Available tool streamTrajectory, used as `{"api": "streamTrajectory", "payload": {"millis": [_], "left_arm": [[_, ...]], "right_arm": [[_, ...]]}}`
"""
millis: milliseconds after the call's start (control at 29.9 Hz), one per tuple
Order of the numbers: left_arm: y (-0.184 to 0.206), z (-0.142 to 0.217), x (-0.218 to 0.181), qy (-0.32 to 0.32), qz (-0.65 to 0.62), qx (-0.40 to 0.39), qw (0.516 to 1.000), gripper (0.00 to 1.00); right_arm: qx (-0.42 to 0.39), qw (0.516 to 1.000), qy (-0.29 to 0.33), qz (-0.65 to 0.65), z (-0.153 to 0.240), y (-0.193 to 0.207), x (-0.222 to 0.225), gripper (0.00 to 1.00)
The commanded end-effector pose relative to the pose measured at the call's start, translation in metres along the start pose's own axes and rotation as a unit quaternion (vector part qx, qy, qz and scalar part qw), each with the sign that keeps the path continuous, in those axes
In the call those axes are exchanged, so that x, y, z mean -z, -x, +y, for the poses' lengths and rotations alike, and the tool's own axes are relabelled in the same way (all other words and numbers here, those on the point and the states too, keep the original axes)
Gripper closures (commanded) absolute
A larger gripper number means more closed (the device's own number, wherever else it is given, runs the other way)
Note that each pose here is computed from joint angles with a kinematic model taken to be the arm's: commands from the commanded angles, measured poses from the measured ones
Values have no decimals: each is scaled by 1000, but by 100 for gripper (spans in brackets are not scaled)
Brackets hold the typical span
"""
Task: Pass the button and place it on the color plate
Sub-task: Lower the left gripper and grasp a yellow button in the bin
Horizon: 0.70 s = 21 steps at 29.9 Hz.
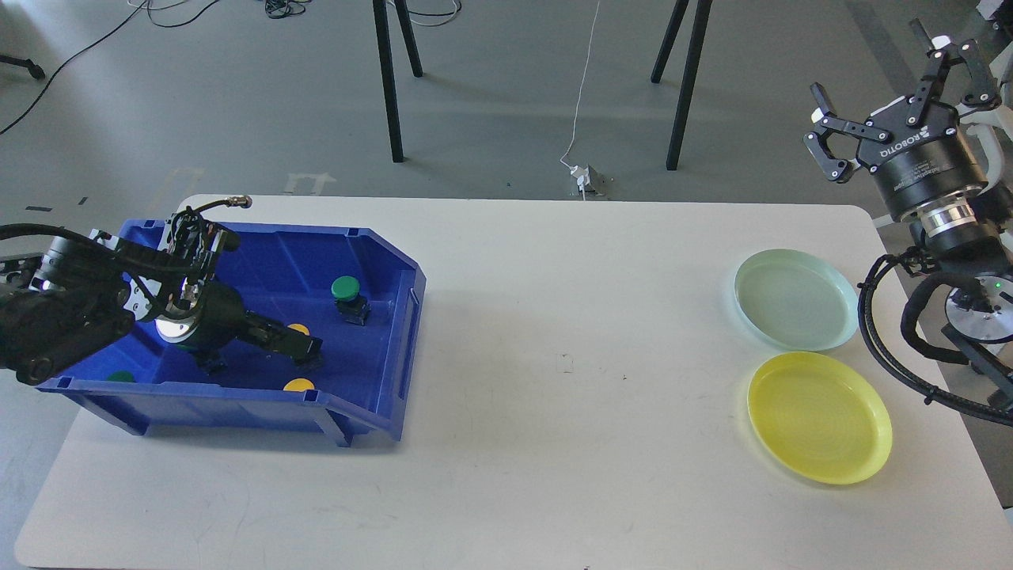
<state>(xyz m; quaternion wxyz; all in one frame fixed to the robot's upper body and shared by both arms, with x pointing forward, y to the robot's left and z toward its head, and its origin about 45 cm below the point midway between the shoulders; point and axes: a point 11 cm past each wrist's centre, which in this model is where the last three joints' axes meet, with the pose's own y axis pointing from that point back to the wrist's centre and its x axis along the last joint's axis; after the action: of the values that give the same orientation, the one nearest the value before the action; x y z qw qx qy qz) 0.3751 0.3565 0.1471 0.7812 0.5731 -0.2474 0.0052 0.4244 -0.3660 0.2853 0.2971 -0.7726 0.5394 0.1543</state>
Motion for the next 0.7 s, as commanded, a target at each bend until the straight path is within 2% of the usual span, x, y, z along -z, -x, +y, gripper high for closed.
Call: {"api": "streamTrajectory", "payload": {"millis": [0,167,502,669], "left_arm": [[0,-2,-2,2,0,0,1000,3],[-2,-4,-3,3,-1,0,1000,8],[1,-5,-3,3,-2,3,1000,32],[2,-6,-3,3,-4,1,1000,40]], "right_arm": [[-1,1000,0,0,0,-1,0,0],[-5,1000,2,-1,3,-3,-2,0],[-6,1000,3,-1,5,-4,-3,0],[-7,1000,3,-1,6,-4,-4,0]]}}
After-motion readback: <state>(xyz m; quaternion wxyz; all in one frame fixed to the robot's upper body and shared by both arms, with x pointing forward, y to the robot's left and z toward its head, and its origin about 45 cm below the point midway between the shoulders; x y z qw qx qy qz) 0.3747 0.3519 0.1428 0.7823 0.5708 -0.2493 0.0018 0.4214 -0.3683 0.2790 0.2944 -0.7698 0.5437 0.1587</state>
